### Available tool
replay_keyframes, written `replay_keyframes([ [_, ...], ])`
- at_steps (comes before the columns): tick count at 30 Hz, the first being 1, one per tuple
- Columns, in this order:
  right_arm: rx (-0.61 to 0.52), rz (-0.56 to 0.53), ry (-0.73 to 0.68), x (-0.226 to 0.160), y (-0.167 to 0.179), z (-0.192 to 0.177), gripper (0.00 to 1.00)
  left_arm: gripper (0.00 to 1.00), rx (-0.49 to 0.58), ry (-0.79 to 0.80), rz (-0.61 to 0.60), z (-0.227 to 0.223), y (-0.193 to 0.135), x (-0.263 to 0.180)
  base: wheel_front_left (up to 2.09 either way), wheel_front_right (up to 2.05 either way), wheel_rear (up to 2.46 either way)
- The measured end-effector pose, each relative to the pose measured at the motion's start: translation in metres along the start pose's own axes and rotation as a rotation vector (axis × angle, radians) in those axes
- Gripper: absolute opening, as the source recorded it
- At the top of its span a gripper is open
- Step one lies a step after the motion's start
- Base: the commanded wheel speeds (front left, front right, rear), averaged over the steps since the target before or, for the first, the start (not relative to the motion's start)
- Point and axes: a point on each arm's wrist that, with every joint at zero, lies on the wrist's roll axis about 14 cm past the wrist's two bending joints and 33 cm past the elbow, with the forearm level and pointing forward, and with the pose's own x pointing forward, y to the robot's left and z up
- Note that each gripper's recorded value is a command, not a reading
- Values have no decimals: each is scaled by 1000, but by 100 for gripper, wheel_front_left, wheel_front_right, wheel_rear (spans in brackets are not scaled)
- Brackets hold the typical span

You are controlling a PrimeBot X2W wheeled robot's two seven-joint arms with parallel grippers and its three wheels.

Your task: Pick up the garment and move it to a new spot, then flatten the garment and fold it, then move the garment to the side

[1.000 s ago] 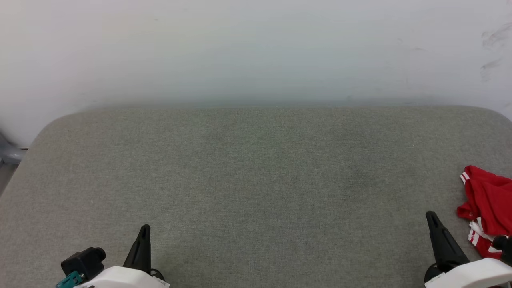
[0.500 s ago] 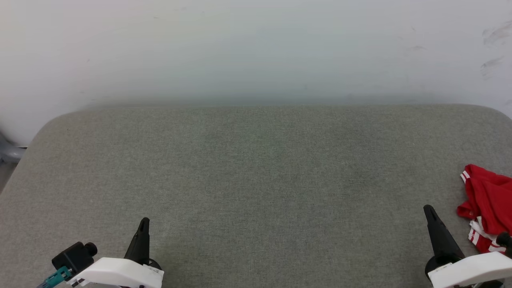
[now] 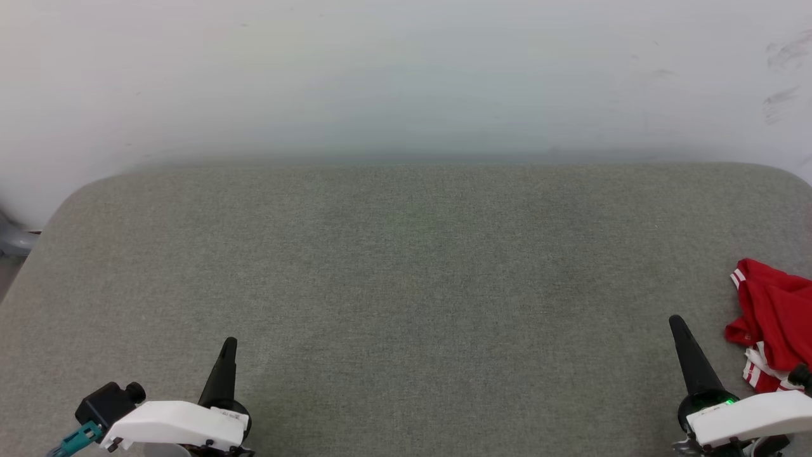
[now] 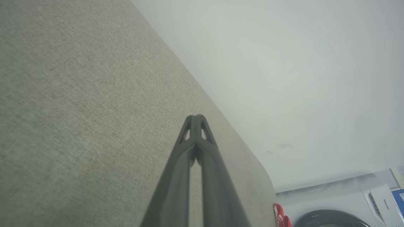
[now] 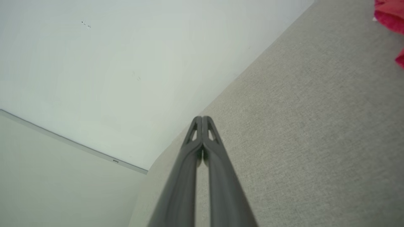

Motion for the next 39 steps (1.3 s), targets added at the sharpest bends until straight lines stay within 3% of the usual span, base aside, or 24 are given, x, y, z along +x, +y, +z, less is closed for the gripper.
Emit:
replay_keyframes([
  [39, 392, 7, -26, 17, -3, 1, 0, 0, -386, 1, -42, 8, -9, 14, 0, 0, 0],
])
